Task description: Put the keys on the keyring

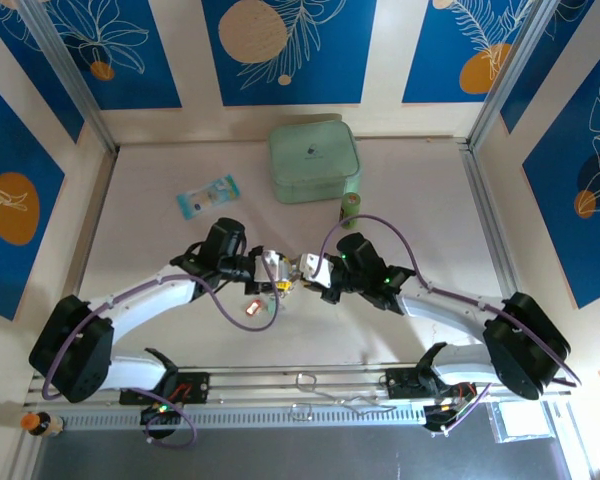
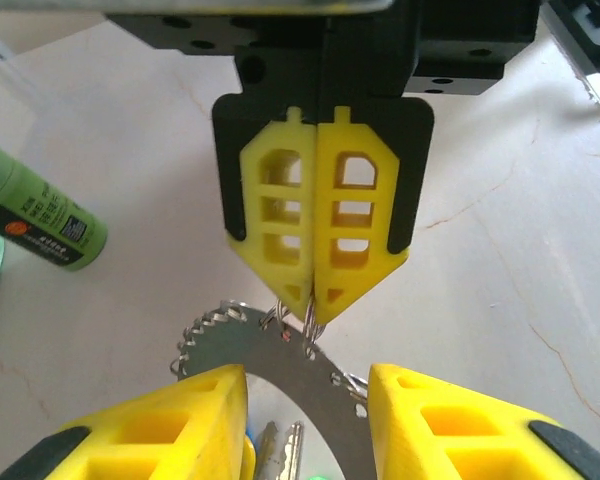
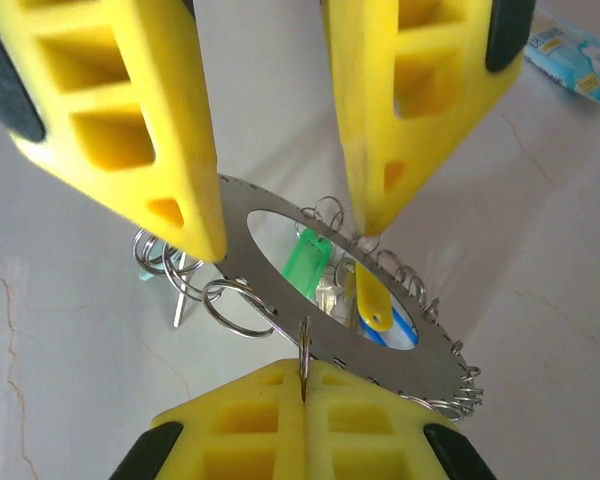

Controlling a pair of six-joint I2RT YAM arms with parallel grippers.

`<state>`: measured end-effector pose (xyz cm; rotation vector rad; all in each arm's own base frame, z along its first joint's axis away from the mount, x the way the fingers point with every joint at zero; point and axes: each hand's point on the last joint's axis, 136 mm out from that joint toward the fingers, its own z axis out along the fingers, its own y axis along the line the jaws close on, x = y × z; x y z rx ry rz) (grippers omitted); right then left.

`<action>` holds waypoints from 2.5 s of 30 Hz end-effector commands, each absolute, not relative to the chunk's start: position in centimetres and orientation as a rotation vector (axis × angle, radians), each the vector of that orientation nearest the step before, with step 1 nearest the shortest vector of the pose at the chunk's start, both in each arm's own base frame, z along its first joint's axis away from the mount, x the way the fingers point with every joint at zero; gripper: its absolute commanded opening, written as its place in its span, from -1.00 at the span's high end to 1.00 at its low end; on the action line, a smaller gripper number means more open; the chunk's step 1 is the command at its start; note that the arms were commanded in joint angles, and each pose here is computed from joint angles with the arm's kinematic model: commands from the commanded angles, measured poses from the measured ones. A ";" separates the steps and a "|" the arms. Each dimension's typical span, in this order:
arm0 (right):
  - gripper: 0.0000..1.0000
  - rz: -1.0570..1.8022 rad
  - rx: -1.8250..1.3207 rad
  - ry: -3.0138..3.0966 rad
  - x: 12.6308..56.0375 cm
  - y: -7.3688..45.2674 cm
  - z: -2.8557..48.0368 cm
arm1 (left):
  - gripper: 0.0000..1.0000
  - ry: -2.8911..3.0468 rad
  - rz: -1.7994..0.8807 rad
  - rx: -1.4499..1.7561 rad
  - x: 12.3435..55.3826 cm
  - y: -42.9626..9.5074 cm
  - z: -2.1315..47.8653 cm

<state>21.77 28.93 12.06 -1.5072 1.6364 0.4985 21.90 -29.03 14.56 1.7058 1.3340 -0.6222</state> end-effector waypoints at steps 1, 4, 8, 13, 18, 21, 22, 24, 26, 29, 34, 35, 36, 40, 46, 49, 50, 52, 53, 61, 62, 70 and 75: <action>1.00 0.552 -1.498 1.571 20.9 29.8 13.5 | 0.32 1.238 -0.626 1.750 21.3 -29.7 15.6; 1.00 0.555 -1.502 1.561 20.8 30.1 13.6 | 0.36 1.256 -0.632 1.751 21.6 -29.8 15.2; 1.00 0.549 -1.508 1.549 20.7 30.3 13.8 | 0.46 1.277 -0.649 1.752 21.8 -30.2 15.2; 1.00 0.547 -1.505 1.540 20.8 30.5 14.2 | 0.54 1.287 -0.644 1.774 22.0 -30.4 14.9; 1.00 0.533 -1.503 1.548 21.0 30.6 14.1 | 0.47 1.285 -0.640 1.786 21.9 -30.3 14.7; 1.00 0.524 -1.500 1.554 21.2 30.5 14.1 | 0.42 1.290 -0.626 1.798 21.9 -30.1 14.5; 1.00 0.519 -1.502 1.558 21.3 30.5 14.0 | 0.42 1.294 -0.621 1.801 21.9 -30.0 14.4; 1.00 0.516 -1.505 1.560 21.3 30.5 13.9 | 0.44 1.295 -0.600 1.805 22.0 -29.9 14.2; 1.00 0.514 -1.505 1.561 21.3 30.5 13.9 | 0.47 1.300 -0.568 1.814 22.4 -29.8 13.7; 1.00 0.502 -1.501 1.567 21.5 30.5 13.9 | 0.50 1.307 -0.549 1.818 22.7 -29.8 13.3; 1.00 0.501 -1.496 1.561 21.5 30.7 14.1 | 0.50 1.304 -0.565 1.819 22.6 -29.9 13.2; 1.00 0.505 -1.493 1.559 21.5 30.8 14.1 | 0.50 1.305 -0.570 1.821 22.5 -29.9 13.1; 1.00 0.505 -1.489 1.556 21.6 30.8 14.2 | 0.50 1.306 -0.572 1.820 22.5 -29.9 13.1; 1.00 0.520 -1.467 1.543 21.7 31.0 14.7 | 0.50 1.303 -0.605 1.807 22.3 -30.1 13.1; 1.00 0.550 -1.427 1.536 21.9 30.7 14.9 | 0.53 1.305 -0.658 1.761 22.2 -30.0 13.3; 1.00 0.557 -1.420 1.543 21.9 30.3 14.5 | 0.53 1.304 -0.673 1.738 22.3 -29.5 13.4; 1.00 0.557 -1.418 1.545 21.9 30.2 14.4 | 0.53 1.305 -0.675 1.736 22.2 -29.3 13.5; 1.00 0.564 -1.416 1.550 21.9 30.0 14.3 | 0.52 1.307 -0.665 1.737 22.1 -28.8 13.6; 1.00 0.568 -1.412 1.552 21.9 29.9 14.2 | 0.49 1.308 -0.657 1.730 22.0 -28.4 13.8; 1.00 0.618 -1.419 1.520 21.1 29.8 14.3 | 0.46 1.301 -0.696 1.642 22.2 -27.9 14.7; 1.00 0.621 -1.420 1.514 21.1 29.8 14.4 | 0.46 1.296 -0.717 1.638 22.1 -28.2 14.8; 1.00 0.623 -1.400 1.491 21.3 29.9 15.2 | 0.47 1.299 -0.789 1.674 21.2 -28.3 14.3; 1.00 0.662 -1.394 1.467 20.9 30.2 16.0 | 0.47 1.297 -0.845 1.668 21.0 -28.7 14.5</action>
